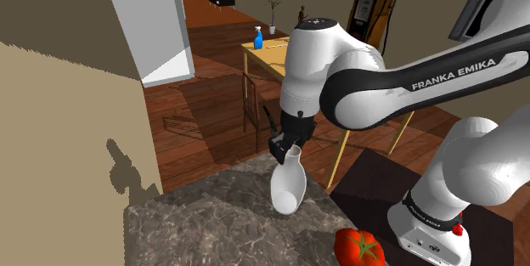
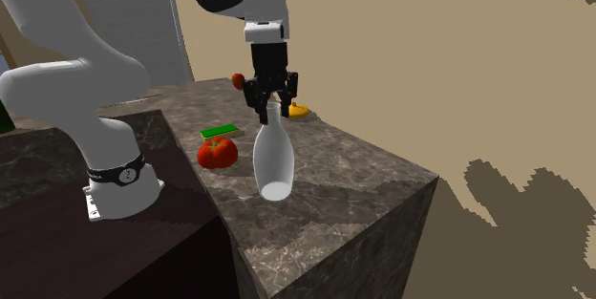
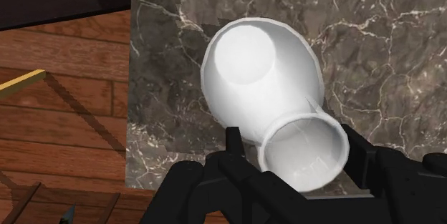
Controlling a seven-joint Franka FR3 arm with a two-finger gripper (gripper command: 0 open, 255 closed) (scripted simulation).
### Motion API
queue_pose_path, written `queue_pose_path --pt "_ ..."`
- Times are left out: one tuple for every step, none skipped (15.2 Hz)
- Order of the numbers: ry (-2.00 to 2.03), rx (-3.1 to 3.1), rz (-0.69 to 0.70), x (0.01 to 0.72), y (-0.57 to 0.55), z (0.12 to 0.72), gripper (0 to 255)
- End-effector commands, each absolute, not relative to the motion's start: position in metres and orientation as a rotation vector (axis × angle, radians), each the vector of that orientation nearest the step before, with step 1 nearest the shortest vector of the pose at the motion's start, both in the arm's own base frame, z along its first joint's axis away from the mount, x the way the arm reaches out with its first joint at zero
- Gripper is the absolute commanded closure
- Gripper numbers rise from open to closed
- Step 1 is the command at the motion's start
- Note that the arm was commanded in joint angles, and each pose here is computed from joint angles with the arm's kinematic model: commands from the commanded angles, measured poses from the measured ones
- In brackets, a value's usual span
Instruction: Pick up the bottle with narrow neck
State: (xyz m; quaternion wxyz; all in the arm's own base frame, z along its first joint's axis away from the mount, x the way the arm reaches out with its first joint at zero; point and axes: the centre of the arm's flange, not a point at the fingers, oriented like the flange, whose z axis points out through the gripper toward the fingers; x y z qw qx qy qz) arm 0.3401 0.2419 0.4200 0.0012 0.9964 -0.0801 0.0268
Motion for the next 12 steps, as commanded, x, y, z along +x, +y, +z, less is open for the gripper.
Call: queue_pose_path --pt "-0.252 3.128 0.085 0.340 0.242 0.419 255" --pt "-0.252 3.128 0.085 0.340 0.242 0.419 255" --pt "-0.252 3.128 0.085 0.340 0.242 0.419 255" --pt "-0.251 3.128 0.085 0.340 0.242 0.419 255" --pt "-0.252 3.128 0.085 0.341 0.242 0.419 255" --pt "-0.252 3.128 0.085 0.341 0.242 0.419 255" --pt "-0.251 3.128 0.085 0.341 0.242 0.419 255" --pt "-0.251 3.128 0.085 0.341 0.242 0.419 255" --pt "-0.252 3.128 0.085 0.340 0.242 0.419 255" --pt "-0.252 3.128 0.085 0.340 0.242 0.424 255" --pt "-0.252 3.128 0.085 0.340 0.242 0.430 255" --pt "-0.252 3.128 0.085 0.340 0.242 0.435 255"
